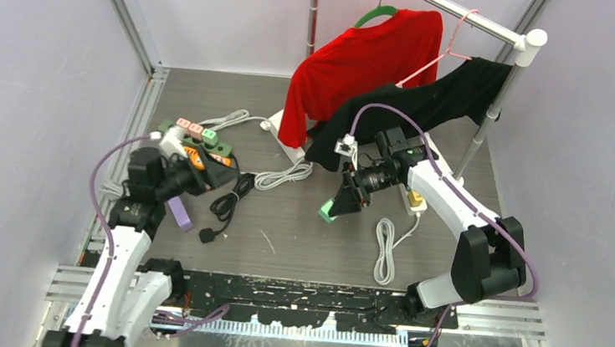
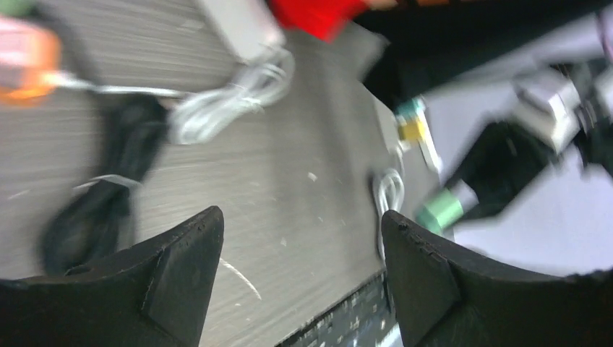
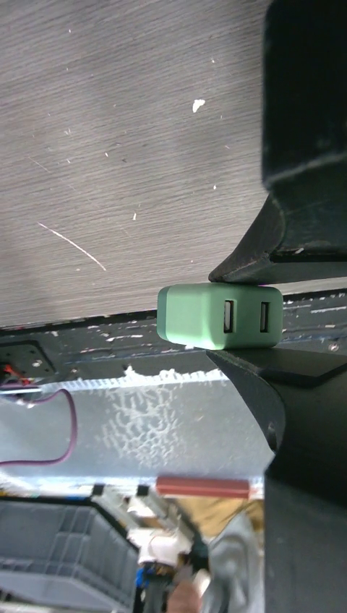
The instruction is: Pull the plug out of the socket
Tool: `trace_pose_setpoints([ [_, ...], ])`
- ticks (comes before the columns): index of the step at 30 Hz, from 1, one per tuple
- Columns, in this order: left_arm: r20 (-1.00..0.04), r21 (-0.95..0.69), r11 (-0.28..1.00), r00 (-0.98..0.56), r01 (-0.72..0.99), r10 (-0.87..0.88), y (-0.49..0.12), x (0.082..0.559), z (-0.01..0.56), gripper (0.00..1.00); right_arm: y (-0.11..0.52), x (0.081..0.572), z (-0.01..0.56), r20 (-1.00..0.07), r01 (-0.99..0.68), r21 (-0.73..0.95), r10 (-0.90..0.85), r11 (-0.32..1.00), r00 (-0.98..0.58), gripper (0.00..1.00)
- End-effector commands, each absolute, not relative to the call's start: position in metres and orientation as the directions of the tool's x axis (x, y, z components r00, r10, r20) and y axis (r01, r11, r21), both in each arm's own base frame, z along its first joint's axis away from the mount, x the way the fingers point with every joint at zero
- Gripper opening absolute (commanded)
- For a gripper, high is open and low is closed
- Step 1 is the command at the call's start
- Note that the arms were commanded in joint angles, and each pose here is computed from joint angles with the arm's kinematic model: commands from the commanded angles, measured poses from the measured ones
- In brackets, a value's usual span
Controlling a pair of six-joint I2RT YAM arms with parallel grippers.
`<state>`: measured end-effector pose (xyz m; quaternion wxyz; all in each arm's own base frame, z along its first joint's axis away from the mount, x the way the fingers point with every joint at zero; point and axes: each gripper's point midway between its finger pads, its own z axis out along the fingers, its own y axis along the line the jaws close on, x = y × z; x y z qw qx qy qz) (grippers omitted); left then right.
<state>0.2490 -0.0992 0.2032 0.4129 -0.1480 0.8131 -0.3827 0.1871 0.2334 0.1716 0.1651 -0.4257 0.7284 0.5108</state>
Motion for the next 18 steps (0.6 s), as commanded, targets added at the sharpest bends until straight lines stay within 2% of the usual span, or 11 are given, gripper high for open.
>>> trace_pose_setpoints([
  [1, -0.78, -0.62, 0.561, -0.505, 0.548, -0.369, -0.182, 0.225, 0.255, 0.8, 0.242, 0.2, 0.195, -0.674, -0.733, 0.677, -0.342, 0.071, -0.655, 0.02],
  [8, -0.942, -0.305, 0.519, -0.174, 0.798, -0.286, -0.25, 0.185, 0.247, 0.8, 0.239, 0.217, 0.185, -0.604, -0.654, 0.746, -0.286, 0.126, -0.744, 0.06],
  [11, -0.985, -0.147, 0.547, -0.069, 0.824, -0.16, -0.275, 0.175, 0.234, 0.81, 0.24, 0.219, 0.179, -0.574, -0.626, 0.768, -0.289, 0.135, -0.766, 0.07],
  [13, -0.998, -0.053, 0.568, -0.024, 0.821, -0.059, -0.29, 0.173, 0.22, 0.86, 0.241, 0.219, 0.175, -0.55, -0.602, 0.787, -0.289, 0.137, -0.784, 0.07],
  [15, -1.0, 0.023, 0.579, 0.02, 0.815, 0.013, -0.304, 0.174, 0.214, 0.9, 0.241, 0.221, 0.172, -0.531, -0.584, 0.799, -0.288, 0.144, -0.797, 0.07],
  [18, -0.99, 0.137, 0.605, 0.09, 0.785, 0.108, -0.317, 0.179, 0.205, 0.92, 0.242, 0.221, 0.169, -0.51, -0.565, 0.812, -0.29, 0.149, -0.81, 0.07],
])
